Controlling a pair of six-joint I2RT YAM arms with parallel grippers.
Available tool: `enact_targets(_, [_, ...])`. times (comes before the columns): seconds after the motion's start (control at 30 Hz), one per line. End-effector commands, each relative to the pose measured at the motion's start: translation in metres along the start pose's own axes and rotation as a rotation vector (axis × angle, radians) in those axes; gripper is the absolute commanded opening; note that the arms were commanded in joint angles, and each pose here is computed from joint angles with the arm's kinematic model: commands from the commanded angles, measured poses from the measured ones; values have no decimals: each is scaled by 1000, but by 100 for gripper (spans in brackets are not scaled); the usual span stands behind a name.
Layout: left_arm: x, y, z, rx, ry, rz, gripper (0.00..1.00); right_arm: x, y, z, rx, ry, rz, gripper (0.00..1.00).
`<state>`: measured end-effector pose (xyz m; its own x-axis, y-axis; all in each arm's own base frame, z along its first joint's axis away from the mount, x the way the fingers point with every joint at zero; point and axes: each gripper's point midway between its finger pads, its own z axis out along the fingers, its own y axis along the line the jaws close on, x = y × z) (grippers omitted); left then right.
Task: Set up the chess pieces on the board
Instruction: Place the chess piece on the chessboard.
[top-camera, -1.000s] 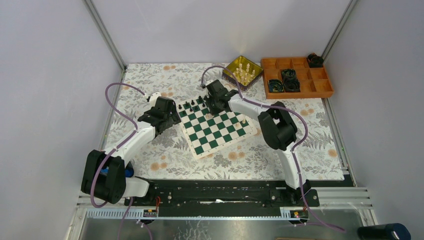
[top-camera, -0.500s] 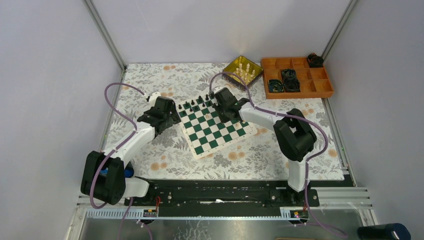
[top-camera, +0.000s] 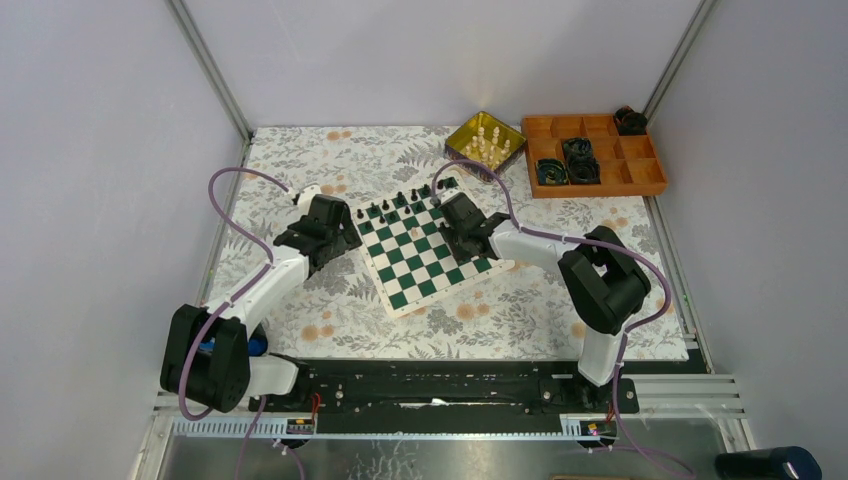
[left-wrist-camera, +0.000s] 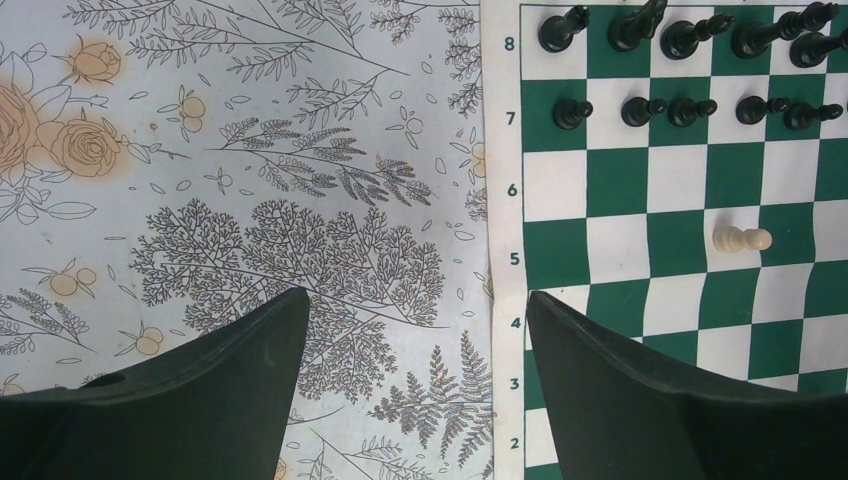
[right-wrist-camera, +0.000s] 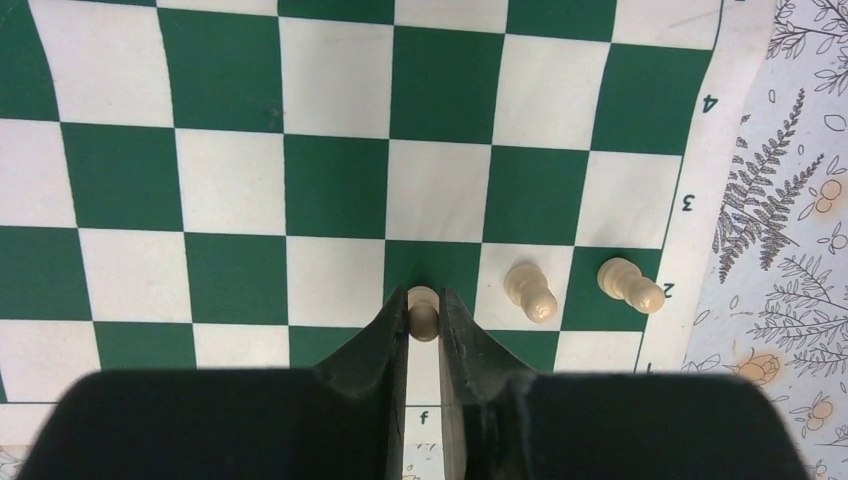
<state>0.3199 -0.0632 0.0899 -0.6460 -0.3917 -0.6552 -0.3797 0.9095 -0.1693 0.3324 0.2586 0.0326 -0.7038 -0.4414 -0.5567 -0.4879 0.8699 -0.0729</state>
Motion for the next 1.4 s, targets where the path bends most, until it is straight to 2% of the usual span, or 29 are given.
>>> enact_targets(0.0, [-5, -2, -2, 24, -25, -10, 88, -25, -2, -14, 26, -104, 24, 1])
enact_targets(0.4, [-1, -2, 0, 24, -15, 1, 88, -25, -3, -6, 42, -106, 32, 1])
enact_targets(0.9, [1, -3, 1, 26, -10, 10, 88, -12, -1, -2, 35, -79, 50, 23])
enact_targets(1.13, [1, -3, 1, 27, -12, 14, 88, -17, 1, -4, 24, -89, 51, 36])
enact_targets(1.37, [1, -3, 1, 26, -13, 10, 88, -29, 1, -10, 20, -110, 42, 39])
